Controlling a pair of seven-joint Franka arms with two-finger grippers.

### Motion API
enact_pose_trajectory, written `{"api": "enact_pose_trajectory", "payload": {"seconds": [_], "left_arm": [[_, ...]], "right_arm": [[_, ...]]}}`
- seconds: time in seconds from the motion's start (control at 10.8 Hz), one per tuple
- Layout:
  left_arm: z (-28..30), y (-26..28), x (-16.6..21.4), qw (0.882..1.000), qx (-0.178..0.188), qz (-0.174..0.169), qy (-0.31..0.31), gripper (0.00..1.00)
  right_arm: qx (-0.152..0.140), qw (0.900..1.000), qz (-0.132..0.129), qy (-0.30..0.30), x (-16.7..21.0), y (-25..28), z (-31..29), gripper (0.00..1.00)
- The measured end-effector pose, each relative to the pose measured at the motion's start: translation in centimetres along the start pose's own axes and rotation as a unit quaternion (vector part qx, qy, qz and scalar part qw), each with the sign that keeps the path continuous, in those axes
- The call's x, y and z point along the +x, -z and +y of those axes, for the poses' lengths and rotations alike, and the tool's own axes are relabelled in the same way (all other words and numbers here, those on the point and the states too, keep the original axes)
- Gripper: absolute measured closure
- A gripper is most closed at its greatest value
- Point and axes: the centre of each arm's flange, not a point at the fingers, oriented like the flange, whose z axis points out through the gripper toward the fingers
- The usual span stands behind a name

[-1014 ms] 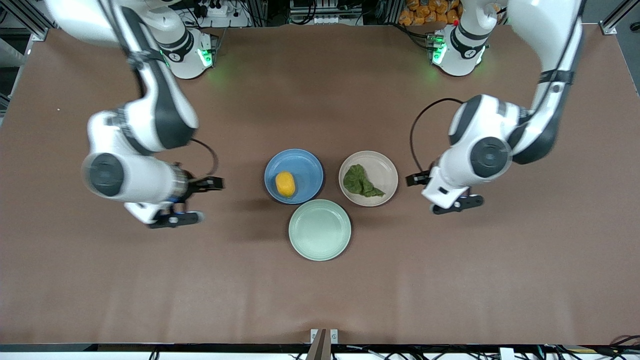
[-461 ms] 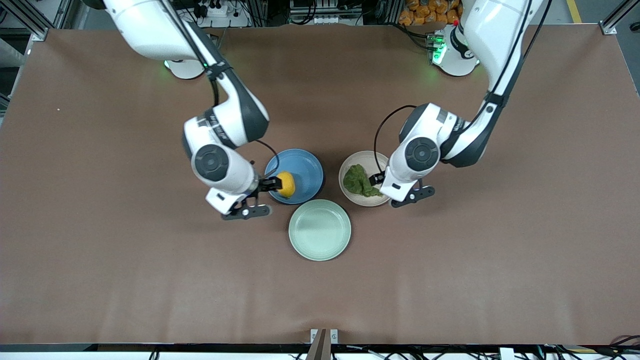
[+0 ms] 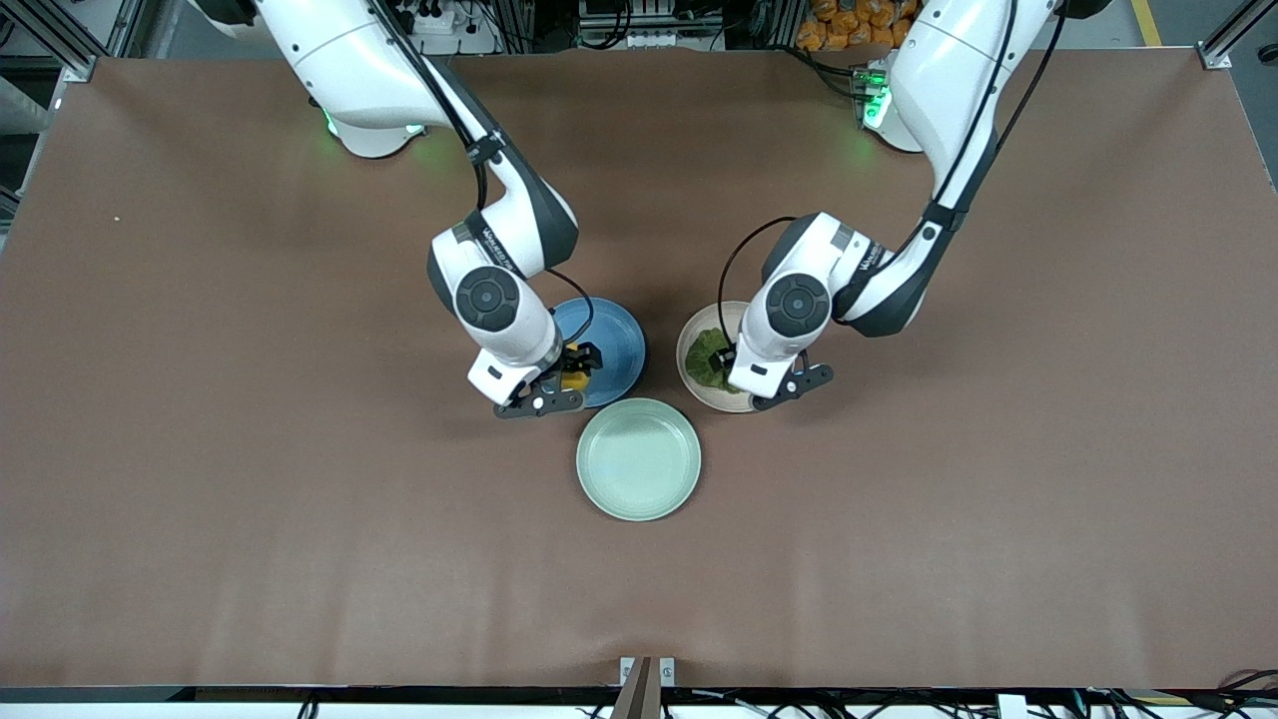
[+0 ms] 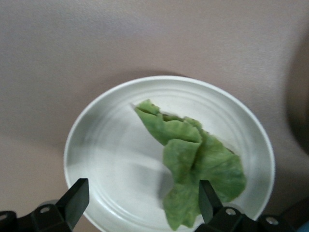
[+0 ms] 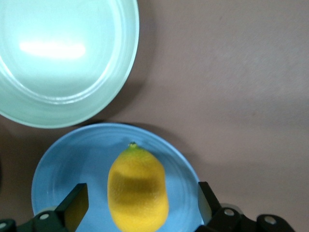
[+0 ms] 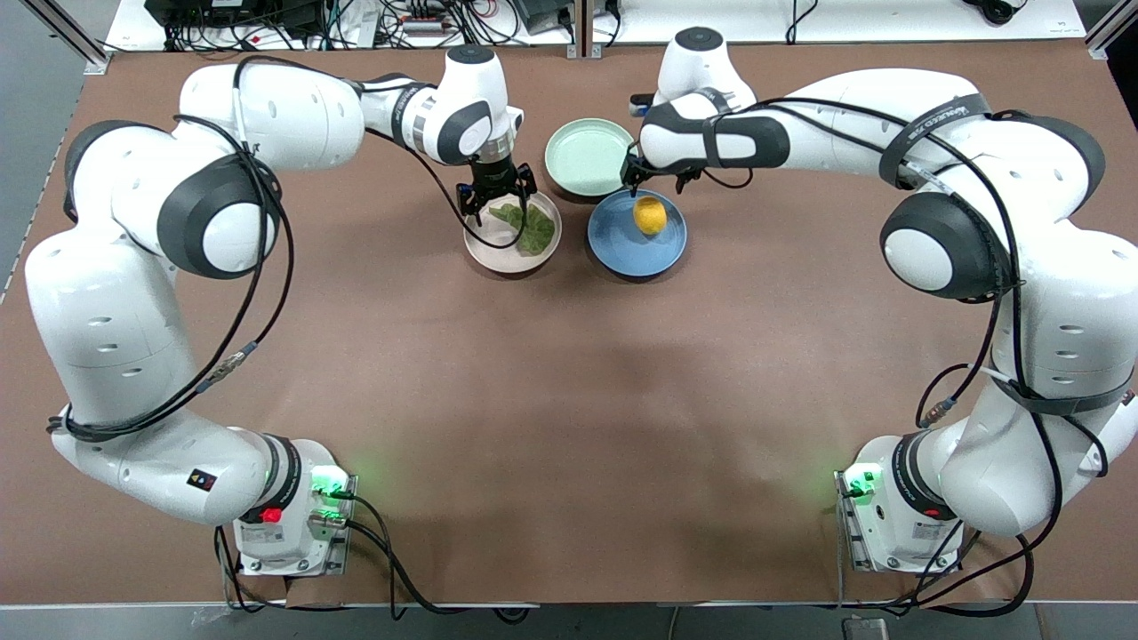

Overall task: Pick lemon and lettuce from blue and beige plates
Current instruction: 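Close the right gripper on the lemon while the left gripper grips lettuce, then lift the lemon with the right gripper while the left gripper lifts lettuce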

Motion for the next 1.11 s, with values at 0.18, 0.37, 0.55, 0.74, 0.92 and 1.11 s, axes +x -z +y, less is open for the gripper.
{"api": "enact_pose_trajectory", "payload": {"seconds": [0.18, 0.37, 0.55, 0.74, 0.92, 1.11], "left_arm": [[0.5, -1.1, -0.1, 1.0, -0.011, 0.005, 0.012, 0.0], [1.1, -2.4, -0.3, 1.0, -0.019, 0.007, 0.021, 0.03], [1.7, -2.7, -0.4, 0.999, -0.024, 0.008, 0.033, 0.24], [2.2, -2.2, -0.3, 0.999, -0.03, 0.011, 0.035, 0.56], [2.3, -2.0, -0.2, 0.999, -0.033, 0.013, 0.035, 0.81], [2.5, -1.7, 0.0, 0.999, -0.036, 0.015, 0.035, 0.98]], "right_arm": [[0.002, 1.0, 0.01, 0.0, -0.9, -1.5, -0.8, 0.0], [0.005, 1.0, 0.024, -0.005, -1.8, -4.0, -1.1, 0.0], [0.001, 1.0, 0.021, -0.009, -2.5, -5.9, -1.6, 0.0], [0.0, 1.0, 0.021, -0.008, -2.6, -6.1, -1.7, 0.14], [-0.001, 1.0, 0.022, -0.009, -2.5, -6.0, -1.6, 0.41], [-0.007, 1.0, 0.012, -0.012, -2.0, -5.3, -1.5, 0.41]]}}
